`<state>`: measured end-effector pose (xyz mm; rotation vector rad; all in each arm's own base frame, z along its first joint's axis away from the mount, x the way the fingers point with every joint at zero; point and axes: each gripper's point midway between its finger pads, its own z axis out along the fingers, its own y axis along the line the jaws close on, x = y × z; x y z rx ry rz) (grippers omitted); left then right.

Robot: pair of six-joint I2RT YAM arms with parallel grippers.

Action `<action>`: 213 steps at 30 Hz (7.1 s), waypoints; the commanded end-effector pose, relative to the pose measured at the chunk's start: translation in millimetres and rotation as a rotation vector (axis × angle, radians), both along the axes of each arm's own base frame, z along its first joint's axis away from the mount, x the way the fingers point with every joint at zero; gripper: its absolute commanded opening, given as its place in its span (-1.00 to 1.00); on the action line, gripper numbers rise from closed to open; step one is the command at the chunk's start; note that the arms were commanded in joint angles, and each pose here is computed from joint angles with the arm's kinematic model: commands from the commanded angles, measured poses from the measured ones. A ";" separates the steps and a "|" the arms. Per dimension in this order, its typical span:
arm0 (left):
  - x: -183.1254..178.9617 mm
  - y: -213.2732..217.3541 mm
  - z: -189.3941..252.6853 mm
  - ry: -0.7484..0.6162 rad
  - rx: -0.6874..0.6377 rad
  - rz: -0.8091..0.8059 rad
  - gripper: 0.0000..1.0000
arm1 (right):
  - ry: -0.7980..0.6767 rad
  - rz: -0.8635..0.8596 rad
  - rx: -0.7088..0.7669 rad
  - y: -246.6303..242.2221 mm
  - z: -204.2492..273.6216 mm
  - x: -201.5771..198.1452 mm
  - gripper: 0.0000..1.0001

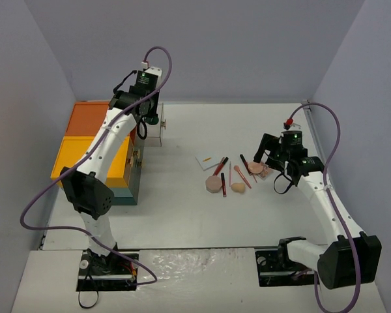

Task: Organize the makeup

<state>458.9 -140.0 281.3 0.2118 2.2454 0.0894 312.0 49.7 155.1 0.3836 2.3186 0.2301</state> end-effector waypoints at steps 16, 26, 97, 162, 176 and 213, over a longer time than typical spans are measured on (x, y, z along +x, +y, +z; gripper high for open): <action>-79.0 33.8 103.6 -0.228 -0.122 0.014 0.94 | 0.075 -0.029 -0.152 17.1 -41.6 55.4 0.59; -145.3 62.7 45.7 -0.223 -0.139 0.044 0.94 | 0.142 -0.084 -0.232 4.5 -87.7 72.4 0.49; -196.4 81.6 72.3 -0.232 -0.189 0.074 0.94 | -0.724 1.055 0.118 440.2 180.0 123.4 0.59; -154.2 46.4 70.0 -0.180 -0.235 0.005 0.94 | -0.522 0.742 -0.037 213.9 172.7 66.0 -1.00; -170.3 61.6 72.0 -0.156 -0.198 0.046 0.94 | -0.814 1.332 0.136 404.1 221.7 89.5 -1.00; -53.6 -108.1 66.0 -0.073 -0.312 -0.216 0.94 | -0.495 0.221 -0.217 66.2 164.8 68.3 1.00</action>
